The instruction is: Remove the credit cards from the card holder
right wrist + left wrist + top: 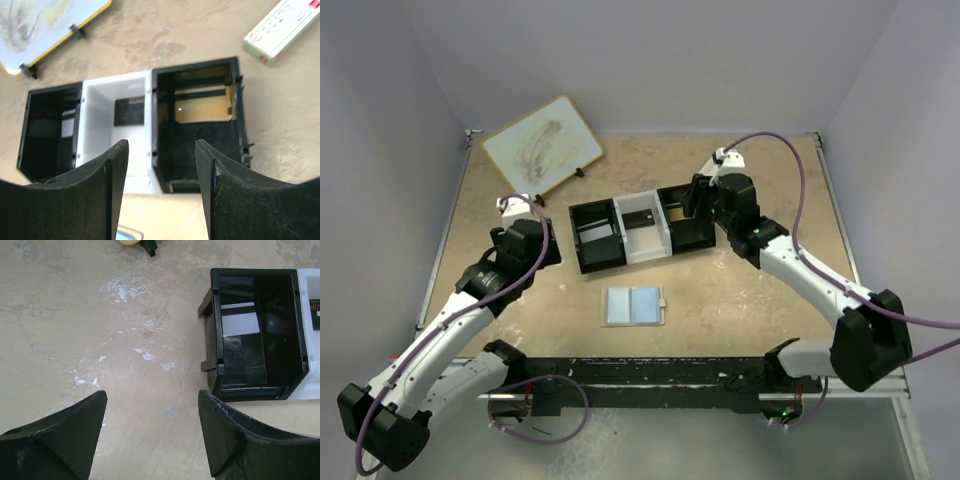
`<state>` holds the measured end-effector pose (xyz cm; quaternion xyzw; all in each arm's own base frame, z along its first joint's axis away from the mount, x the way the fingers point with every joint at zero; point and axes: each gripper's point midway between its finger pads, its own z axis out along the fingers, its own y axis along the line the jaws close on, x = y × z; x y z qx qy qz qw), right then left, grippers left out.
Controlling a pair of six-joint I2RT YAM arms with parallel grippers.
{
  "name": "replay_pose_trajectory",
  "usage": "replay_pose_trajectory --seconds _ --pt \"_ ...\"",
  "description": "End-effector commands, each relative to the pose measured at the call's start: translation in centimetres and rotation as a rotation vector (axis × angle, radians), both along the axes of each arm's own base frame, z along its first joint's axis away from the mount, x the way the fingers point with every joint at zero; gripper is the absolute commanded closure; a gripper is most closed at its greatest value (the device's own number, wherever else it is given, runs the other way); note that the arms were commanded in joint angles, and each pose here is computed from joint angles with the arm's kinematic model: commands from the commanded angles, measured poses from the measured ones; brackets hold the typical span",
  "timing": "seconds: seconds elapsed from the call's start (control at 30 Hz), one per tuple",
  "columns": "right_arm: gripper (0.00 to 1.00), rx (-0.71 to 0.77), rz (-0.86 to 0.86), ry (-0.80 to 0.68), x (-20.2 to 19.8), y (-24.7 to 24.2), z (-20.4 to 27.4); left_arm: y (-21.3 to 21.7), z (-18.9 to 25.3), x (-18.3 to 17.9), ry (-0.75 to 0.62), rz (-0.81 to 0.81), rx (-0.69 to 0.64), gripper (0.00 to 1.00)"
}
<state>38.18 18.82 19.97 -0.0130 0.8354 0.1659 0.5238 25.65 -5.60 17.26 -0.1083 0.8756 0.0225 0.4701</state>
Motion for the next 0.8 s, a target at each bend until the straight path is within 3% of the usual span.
replay_pose_trajectory --seconds 0.0,0.23,0.37,0.5,0.63,0.77 --pt "0.4 0.079 0.025 0.026 -3.3 2.1 -0.7 1.2 2.7 0.2 -0.106 0.064 -0.018 0.28" --pt "0.31 0.097 -0.041 -0.149 -6.6 -1.0 4.2 3.1 5.6 0.0 -0.235 0.198 -0.069 0.27" --pt "0.11 0.044 -0.18 -0.295 -7.1 -5.3 8.4 5.4 7.6 -0.9 -0.322 0.326 -0.081 0.27" --pt "0.0 0.005 -0.344 -0.376 -8.0 -9.4 10.8 7.6 8.5 -2.2 -0.399 0.455 -0.109 0.26" --pt "0.01 0.085 -0.004 -0.372 -8.7 -3.8 11.0 6.4 7.9 -2.4 -0.354 0.361 -0.125 0.25" --pt "0.1 0.138 0.132 -0.083 -9.4 0.8 3.3 1.4 5.7 -2.0 -0.225 0.133 -0.246 0.24"
